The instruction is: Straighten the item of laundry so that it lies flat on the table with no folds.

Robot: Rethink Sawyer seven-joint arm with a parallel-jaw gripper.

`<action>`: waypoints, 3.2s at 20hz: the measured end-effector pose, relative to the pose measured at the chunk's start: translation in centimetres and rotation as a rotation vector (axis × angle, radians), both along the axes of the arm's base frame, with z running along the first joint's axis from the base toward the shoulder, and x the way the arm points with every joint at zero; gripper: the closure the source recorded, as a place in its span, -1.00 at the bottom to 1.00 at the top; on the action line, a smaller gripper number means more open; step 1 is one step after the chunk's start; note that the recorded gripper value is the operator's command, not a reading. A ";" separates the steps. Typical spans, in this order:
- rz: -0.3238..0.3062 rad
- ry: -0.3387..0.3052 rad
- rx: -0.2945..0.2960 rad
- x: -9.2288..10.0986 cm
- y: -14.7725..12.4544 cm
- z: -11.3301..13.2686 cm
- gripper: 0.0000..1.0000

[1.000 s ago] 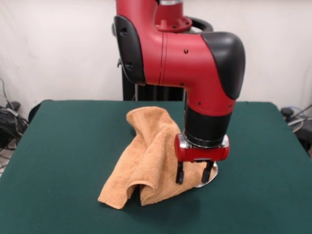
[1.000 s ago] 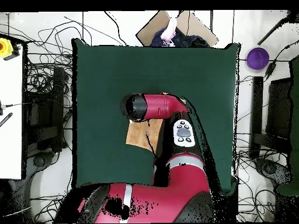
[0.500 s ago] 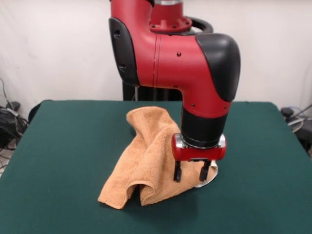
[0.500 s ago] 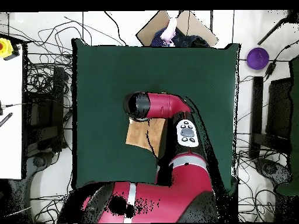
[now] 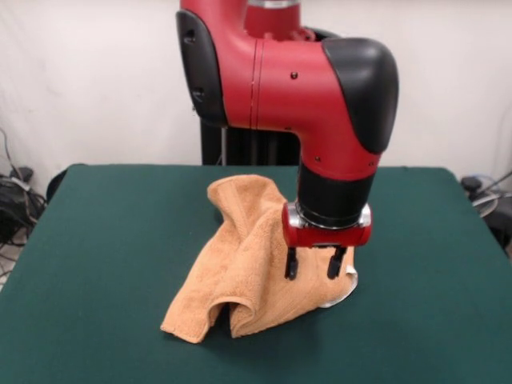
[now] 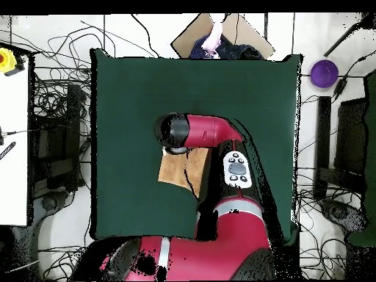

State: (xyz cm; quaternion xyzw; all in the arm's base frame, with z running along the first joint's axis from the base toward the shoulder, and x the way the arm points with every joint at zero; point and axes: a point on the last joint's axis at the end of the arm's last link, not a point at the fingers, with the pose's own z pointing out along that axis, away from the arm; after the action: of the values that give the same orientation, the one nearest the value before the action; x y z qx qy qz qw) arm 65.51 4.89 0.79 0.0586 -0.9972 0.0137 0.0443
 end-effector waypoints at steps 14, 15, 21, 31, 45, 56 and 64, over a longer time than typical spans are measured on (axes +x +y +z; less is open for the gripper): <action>-0.006 -0.018 -0.004 0.6 -0.5 1.1 -1.00; -0.007 -0.017 -0.004 0.6 -0.6 1.0 -1.00; -0.013 -0.013 -0.003 0.5 -0.9 0.6 -1.00; -0.017 0.018 -0.005 0.6 -1.3 -1.6 -1.00; -0.027 0.059 -0.041 -0.7 -3.0 -4.4 -1.00; -0.021 0.073 -0.051 -0.1 -3.0 -5.9 -1.00; -0.015 0.078 -0.052 0.1 -2.7 -6.1 1.00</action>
State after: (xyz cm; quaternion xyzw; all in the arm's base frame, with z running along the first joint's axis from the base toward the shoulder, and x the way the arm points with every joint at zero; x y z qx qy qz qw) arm 65.61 2.24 -5.34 0.0504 -0.9944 0.0368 0.0847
